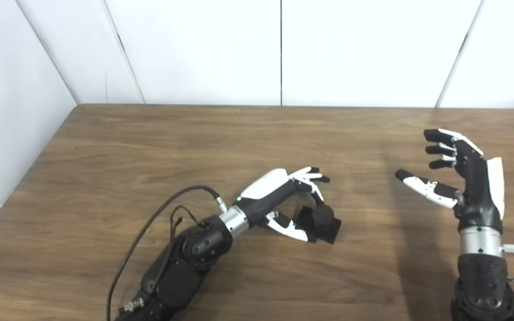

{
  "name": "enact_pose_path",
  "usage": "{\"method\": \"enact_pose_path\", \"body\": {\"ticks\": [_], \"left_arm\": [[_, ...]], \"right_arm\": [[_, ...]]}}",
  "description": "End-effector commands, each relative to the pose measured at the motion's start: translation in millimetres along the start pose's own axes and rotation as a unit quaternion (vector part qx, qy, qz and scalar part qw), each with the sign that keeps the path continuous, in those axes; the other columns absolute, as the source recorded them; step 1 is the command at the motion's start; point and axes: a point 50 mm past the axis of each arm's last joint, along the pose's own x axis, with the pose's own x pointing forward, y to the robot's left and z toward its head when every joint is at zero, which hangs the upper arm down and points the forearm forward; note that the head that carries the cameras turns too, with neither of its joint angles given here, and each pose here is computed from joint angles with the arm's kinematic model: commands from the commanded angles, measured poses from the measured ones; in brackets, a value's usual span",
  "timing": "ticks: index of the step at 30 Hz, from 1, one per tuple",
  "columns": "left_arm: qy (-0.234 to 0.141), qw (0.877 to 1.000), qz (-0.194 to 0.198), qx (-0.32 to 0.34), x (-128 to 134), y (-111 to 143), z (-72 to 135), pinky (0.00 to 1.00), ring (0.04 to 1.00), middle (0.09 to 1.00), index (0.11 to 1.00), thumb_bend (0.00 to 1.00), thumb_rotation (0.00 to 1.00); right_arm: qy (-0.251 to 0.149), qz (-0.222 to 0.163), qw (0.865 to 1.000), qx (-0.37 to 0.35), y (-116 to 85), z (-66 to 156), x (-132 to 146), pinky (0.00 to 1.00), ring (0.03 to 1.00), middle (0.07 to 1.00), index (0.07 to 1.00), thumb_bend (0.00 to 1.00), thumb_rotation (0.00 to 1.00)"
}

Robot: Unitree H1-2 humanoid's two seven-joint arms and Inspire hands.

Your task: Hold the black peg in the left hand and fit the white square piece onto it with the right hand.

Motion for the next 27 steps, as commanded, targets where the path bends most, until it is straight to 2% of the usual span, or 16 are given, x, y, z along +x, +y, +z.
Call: {"method": "enact_pose_path", "body": {"ticks": [1, 8, 15, 17, 21, 27], "left_arm": [[-0.002, 1.000, -0.013, 0.013, -3, 3, 2, 0.86, 0.982, 0.904, 0.490, 0.52, 0.08], [0.002, 1.000, -0.015, 0.013, -18, 11, -5, 0.86, 0.972, 0.908, 0.492, 0.52, 0.08], [-0.001, 1.000, -0.022, 0.010, -19, 11, -3, 0.84, 0.964, 0.906, 0.493, 0.52, 0.08], [-0.001, 1.000, -0.022, 0.009, -18, 11, -2, 0.84, 0.963, 0.906, 0.492, 0.52, 0.08], [0.001, 1.000, -0.021, 0.007, -20, 11, -3, 0.83, 0.964, 0.906, 0.492, 0.52, 0.08], [-0.002, 1.000, -0.013, 0.004, -25, 12, -8, 0.84, 0.962, 0.901, 0.492, 0.52, 0.08]], "right_arm": [[-0.041, -0.021, 0.999, 0.006, -6, 21, 13, 0.55, 0.672, 0.729, 0.692, 0.67, 0.02], [-0.048, -0.043, 0.998, -0.010, -15, 30, 17, 0.56, 0.671, 0.734, 0.698, 0.67, 0.05], [-0.070, -0.066, 0.994, -0.045, -55, 45, 38, 0.58, 0.695, 0.748, 0.706, 0.65, 0.06], [-0.090, -0.063, 0.991, -0.075, -71, 52, 51, 0.55, 0.692, 0.745, 0.701, 0.66, 0.07], [-0.114, -0.048, 0.985, -0.123, -92, 64, 70, 0.52, 0.688, 0.749, 0.703, 0.66, 0.10], [-0.127, -0.005, 0.973, -0.191, -111, 81, 106, 0.54, 0.687, 0.741, 0.696, 0.69, 0.13]]}}
